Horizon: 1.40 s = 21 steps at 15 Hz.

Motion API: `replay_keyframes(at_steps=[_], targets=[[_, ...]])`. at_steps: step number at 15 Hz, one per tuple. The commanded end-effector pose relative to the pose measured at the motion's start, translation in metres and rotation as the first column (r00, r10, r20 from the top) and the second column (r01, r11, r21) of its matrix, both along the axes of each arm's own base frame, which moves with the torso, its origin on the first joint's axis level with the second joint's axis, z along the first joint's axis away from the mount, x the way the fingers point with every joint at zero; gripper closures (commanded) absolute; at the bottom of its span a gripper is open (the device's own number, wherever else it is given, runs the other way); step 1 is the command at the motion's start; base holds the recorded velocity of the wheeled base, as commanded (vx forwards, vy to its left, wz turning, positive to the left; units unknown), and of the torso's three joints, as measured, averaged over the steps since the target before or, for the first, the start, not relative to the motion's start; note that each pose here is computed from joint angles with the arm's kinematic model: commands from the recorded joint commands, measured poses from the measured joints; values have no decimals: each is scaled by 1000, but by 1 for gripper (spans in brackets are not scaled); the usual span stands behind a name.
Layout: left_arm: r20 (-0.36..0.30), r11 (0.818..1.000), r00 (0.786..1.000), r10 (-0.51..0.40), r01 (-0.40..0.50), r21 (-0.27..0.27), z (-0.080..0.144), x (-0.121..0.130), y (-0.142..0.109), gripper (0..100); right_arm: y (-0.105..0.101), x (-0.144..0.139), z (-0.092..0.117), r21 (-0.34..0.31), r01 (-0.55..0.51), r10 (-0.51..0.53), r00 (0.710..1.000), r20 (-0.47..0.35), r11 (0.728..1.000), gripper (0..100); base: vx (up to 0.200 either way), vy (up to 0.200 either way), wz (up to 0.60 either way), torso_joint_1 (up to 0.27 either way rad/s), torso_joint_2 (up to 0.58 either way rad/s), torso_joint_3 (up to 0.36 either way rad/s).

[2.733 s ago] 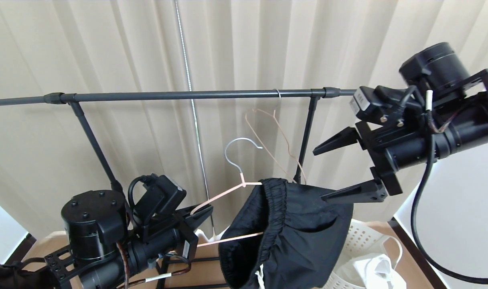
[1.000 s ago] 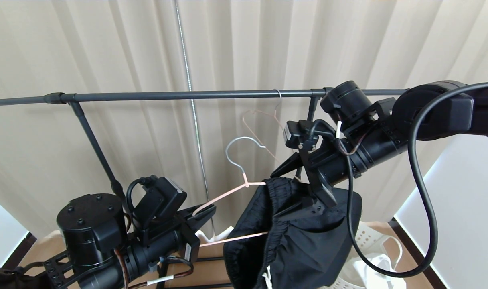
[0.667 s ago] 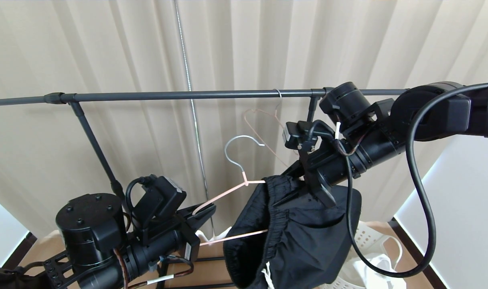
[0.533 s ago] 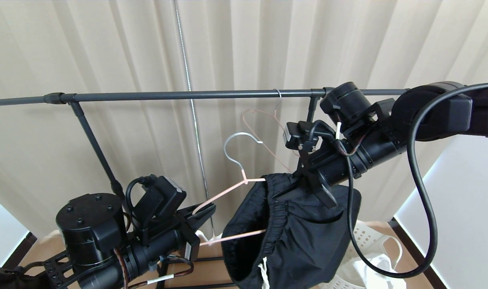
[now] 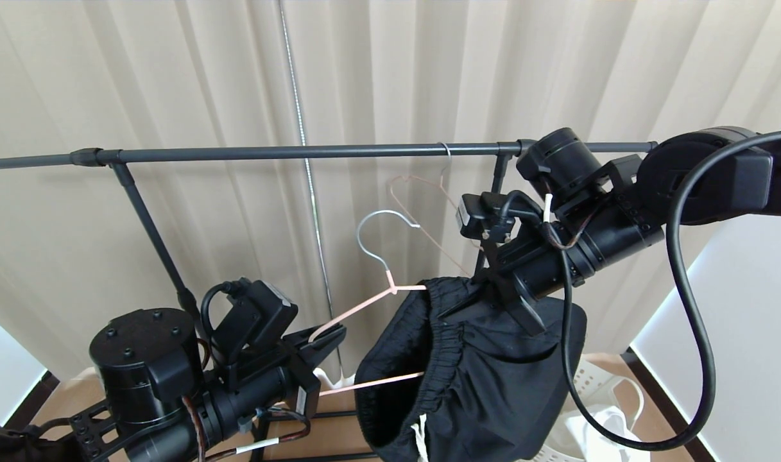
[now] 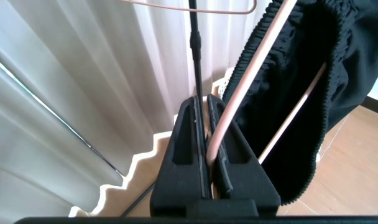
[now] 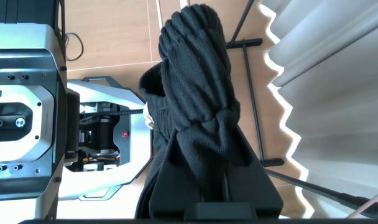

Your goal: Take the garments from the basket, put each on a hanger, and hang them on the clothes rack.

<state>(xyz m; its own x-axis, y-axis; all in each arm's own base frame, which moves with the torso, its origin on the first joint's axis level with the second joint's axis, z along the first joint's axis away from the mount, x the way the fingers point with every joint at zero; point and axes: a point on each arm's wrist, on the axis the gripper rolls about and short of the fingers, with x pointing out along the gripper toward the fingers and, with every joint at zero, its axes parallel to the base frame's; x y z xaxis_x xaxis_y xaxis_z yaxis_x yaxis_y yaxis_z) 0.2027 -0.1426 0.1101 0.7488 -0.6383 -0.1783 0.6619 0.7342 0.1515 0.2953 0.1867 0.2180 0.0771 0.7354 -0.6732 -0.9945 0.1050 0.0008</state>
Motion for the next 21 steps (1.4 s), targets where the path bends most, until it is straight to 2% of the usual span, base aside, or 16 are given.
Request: replay_keyframes(at_steps=[1, 3, 4, 7, 8, 11, 14, 16, 19, 21], targets=[[-1, 1000, 1000, 2, -2, 0, 0, 1, 0, 100, 0, -1, 2, 3, -2, 2, 1000, 4, 1000, 100, 0, 0, 0, 0, 0, 0], [-2, 1000, 1000, 5, -5, 2, 0, 1, 1, 100, -2, -4, 4, 4, -2, 2, 1000, 6, 1000, 100, 0, 0, 0, 0, 0, 0], [0, 1000, 1000, 5, -5, -1, 0, 1, 0, 0, -3, -5, 4, 4, -2, 2, 1000, 6, 1000, 100, 0, 0, 0, 0, 0, 0], [5, 1000, 1000, 5, -5, -5, 1, 1, 1, 0, -6, -11, 5, 1, -2, 2, 1000, 1, 1000, 100, 0, 0, 0, 0, 0, 0], [12, 1000, 1000, 7, -6, -20, 3, 1, 1, 0, -8, -14, 6, 1, -2, 2, 1000, 1, 1000, 100, 0, 0, 0, 0, 0, 0], [41, 993, 999, 7, -2, -119, 11, 1, 2, 0, -14, -16, 8, 2, 15, -15, 1000, 2, 1000, 100, 0, 0, 0, 0, 0, 0], [52, 988, 997, -57, 64, -143, 12, 2, 14, 0, -25, -10, 11, -19, 78, -77, 997, 21, 997, 100, 0, 0, 0, 0, 0, 0], [71, 985, 997, -18, 30, -173, 19, 8, 24, 0, -31, -13, 18, -46, 121, -117, 991, 67, 992, 100, 0, 0, 0, 0, 0, 0], [64, 957, 995, -74, 89, -277, 36, 9, 42, 0, -34, -18, 27, -57, 160, -154, 983, 100, 985, 100, 0, 0, 0, 0, 0, 0], [31, 950, 996, -78, 84, -300, 38, 15, 47, 0, -35, -21, 33, -92, 211, -194, 967, 163, 973, 100, 0, 0, 0, 0, 0, 0]])
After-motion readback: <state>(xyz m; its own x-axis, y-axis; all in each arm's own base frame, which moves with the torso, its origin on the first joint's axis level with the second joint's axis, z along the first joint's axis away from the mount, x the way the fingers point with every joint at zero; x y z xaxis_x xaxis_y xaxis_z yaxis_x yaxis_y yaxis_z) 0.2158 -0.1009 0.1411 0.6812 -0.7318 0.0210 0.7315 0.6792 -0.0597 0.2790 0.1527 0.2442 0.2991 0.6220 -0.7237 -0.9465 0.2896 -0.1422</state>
